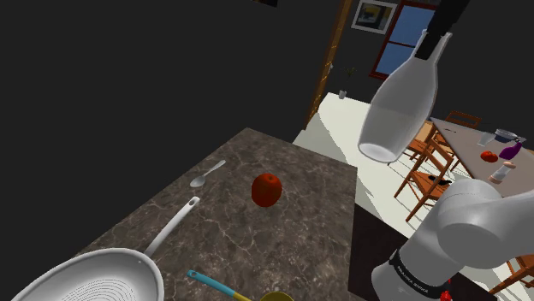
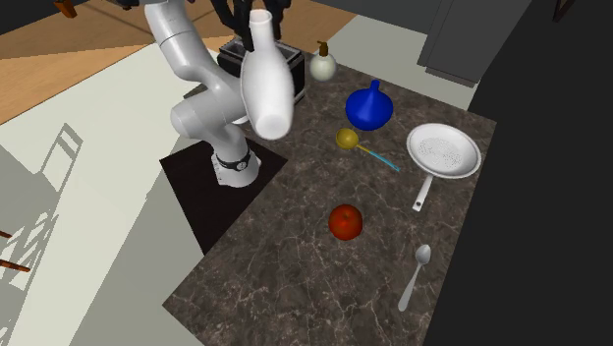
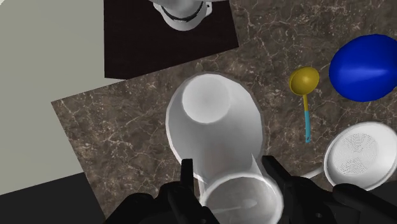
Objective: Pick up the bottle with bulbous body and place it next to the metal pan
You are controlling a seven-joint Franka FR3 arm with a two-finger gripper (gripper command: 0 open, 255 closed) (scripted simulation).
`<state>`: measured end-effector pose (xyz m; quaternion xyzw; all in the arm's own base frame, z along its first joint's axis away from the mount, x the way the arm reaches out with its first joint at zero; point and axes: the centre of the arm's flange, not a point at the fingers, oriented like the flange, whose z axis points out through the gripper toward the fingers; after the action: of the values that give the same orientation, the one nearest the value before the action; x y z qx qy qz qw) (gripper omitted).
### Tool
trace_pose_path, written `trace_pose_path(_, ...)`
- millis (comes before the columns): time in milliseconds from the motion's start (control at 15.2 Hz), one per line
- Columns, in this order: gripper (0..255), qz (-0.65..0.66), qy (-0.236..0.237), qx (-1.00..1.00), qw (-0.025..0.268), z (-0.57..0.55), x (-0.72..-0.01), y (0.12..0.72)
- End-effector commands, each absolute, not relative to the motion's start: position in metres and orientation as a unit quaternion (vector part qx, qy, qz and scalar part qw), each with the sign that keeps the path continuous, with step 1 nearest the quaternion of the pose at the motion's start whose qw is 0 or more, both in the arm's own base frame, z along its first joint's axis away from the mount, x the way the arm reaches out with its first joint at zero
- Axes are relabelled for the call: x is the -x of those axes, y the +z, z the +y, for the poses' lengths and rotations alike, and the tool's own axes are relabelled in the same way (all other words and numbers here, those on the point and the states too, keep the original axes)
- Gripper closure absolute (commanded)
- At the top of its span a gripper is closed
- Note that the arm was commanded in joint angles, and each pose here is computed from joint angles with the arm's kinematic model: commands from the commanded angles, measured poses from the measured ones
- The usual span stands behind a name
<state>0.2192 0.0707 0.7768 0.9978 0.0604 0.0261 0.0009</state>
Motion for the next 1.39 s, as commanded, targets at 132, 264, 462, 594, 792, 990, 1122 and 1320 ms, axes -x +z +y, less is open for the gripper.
trace_pose_path(132,255,0.060,0.026,-0.998,0.001,0.069,-0.220,0.795)
trace_pose_path(264,255,0.060,0.026,-0.998,0.001,0.088,-0.239,0.795)
trace_pose_path(462,255,0.060,0.026,-0.998,0.001,0.115,-0.267,0.796)
trace_pose_path(594,255,0.060,0.026,-0.998,0.001,0.134,-0.286,0.796)
trace_pose_path(792,255,0.060,0.026,-0.998,0.001,0.161,-0.315,0.796)
trace_pose_path(990,255,0.060,0.026,-0.998,0.001,0.189,-0.343,0.796)
trace_pose_path(1122,255,0.060,0.026,-0.998,0.001,0.207,-0.362,0.796)
trace_pose_path(1320,255,0.060,0.026,-0.998,0.001,0.234,-0.391,0.797)
